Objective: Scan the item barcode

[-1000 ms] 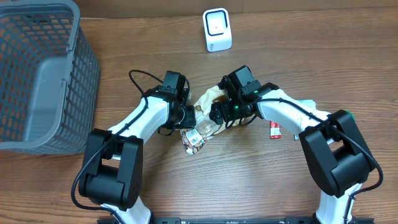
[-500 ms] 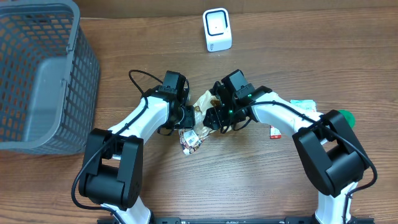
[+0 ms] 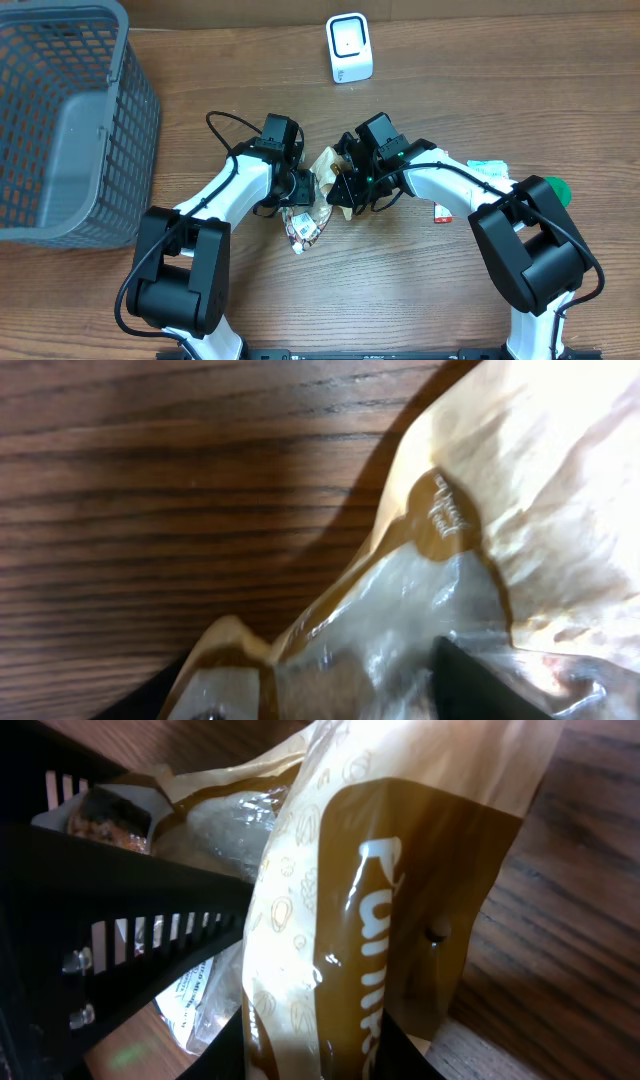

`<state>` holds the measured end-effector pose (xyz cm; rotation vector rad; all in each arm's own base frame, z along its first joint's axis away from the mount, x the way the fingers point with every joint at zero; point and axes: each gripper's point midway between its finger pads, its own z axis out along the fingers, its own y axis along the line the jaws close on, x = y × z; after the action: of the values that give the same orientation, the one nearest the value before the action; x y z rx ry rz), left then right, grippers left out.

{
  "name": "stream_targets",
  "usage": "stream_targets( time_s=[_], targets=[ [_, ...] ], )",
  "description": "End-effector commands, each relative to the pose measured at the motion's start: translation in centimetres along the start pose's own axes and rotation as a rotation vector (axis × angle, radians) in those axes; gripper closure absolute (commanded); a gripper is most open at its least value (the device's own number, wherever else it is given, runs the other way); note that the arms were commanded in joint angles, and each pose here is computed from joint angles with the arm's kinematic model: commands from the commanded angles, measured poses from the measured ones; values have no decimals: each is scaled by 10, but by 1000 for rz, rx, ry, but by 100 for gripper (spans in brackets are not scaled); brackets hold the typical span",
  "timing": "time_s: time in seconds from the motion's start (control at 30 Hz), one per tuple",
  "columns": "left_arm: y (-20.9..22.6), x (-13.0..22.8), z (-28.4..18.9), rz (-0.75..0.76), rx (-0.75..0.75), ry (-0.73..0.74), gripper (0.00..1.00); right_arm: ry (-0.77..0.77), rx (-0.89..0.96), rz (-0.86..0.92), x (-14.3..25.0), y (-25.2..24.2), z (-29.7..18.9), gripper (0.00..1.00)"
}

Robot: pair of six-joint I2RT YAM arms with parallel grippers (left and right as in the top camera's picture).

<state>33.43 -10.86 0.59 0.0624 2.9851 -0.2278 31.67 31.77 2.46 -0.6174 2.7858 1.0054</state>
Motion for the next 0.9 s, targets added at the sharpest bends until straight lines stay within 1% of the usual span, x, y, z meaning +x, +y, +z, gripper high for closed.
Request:
stream_targets(
  time_s=[0.0, 0.03, 0.13, 0.2, 0.27, 0.3, 0.33, 0.57, 0.6, 0.7, 0.87],
  targets=[
    [-8, 0, 3, 14, 37, 13, 21, 40, -74, -15, 10, 15, 8, 77],
    [-8, 0, 3, 6, 37, 13, 19, 41, -71, -14, 10, 15, 8, 77],
    [-6, -2, 0, -9, 35, 15, 17, 46, -69, -11, 12, 14, 8, 81],
    [-4, -9, -8, -21, 34, 8, 16, 46, -68, -5, 11, 12, 7, 82],
    [-1, -19, -19, -36, 35, -8, 13, 42, -66, 1, 10, 10, 6, 86],
    [1, -26, -26, -45, 35, -19, 12, 41, -66, 3, 10, 9, 5, 90],
    [2, -33, -35, -52, 36, -31, 12, 40, -65, 5, 9, 8, 5, 91],
    [8, -80, -89, -104, 45, -129, 7, 39, -64, 9, 9, 6, 4, 92],
    [11, -86, -98, -133, 45, -143, 7, 36, -64, 9, 8, 6, 3, 94],
    [21, -94, -114, -189, 43, -159, 6, 19, -65, 16, 2, 5, -2, 96],
    [47, -98, -125, -300, 33, -167, 4, -41, -117, 14, -15, 11, -28, 96]
  ],
)
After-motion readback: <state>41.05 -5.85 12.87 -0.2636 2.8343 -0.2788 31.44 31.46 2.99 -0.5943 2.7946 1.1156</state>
